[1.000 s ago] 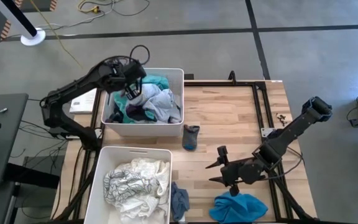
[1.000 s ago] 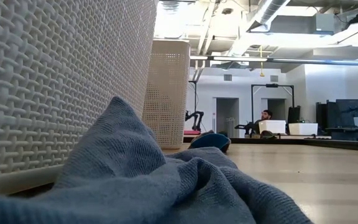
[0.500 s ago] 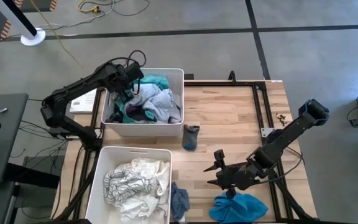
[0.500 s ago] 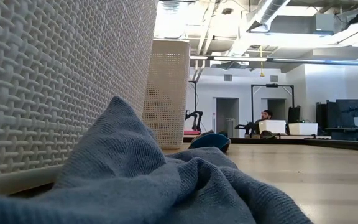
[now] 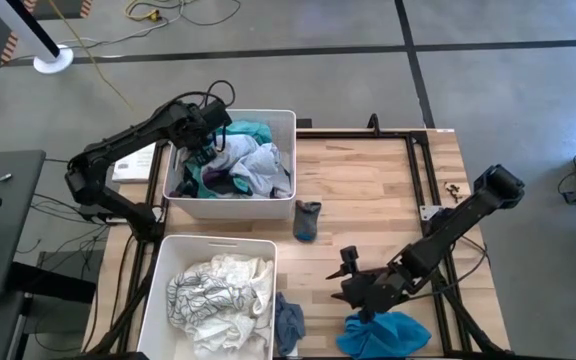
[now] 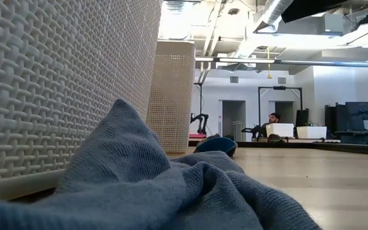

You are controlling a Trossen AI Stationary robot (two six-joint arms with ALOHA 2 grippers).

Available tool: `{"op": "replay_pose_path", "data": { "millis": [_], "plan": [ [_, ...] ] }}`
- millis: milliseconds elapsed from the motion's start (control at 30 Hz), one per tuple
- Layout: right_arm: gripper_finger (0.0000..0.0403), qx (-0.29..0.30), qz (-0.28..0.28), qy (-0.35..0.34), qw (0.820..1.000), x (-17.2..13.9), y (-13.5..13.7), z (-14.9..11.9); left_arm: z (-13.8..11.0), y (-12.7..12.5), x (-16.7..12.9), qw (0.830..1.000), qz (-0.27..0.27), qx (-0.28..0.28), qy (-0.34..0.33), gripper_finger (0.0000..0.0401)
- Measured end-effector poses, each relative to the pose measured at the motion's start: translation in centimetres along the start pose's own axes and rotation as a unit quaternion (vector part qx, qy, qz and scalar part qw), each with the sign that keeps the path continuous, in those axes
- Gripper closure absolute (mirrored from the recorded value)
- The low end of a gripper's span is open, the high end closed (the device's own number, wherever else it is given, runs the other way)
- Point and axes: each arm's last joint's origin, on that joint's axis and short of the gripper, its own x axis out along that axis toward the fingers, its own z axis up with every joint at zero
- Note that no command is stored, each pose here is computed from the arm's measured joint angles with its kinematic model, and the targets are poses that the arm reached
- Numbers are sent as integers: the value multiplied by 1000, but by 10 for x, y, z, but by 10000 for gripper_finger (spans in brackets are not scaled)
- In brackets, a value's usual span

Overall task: Sort clothes
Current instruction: Put the bottom gray sock into the top white laundry bin, then put the pair of blue socks into the top white laundry bin

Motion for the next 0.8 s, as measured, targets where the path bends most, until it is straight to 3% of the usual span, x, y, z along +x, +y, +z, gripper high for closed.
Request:
{"op": "replay_pose_path", "data": {
  "millis": [267, 433, 567, 667, 800],
  "plan": [
    [182, 1, 3, -5, 1000, 1, 3, 0, -4, 4, -14, 1000, -1, 5, -11, 259],
    [182, 4, -1, -8, 1000, 2, 0, 2, -14, 17, -42, 998, -5, -15, -62, 248],
    [182, 2, -8, -7, 1000, 5, -6, 2, -26, 30, -68, 991, -43, -50, -120, 248],
    [182, 2, -14, -5, 1000, 7, -10, 3, -38, 37, -89, 973, -103, -80, -189, 248],
    [182, 2, -24, -1, 1000, 10, -18, 3, -56, 43, -121, 918, -223, -94, -314, 248]
  ]
}}
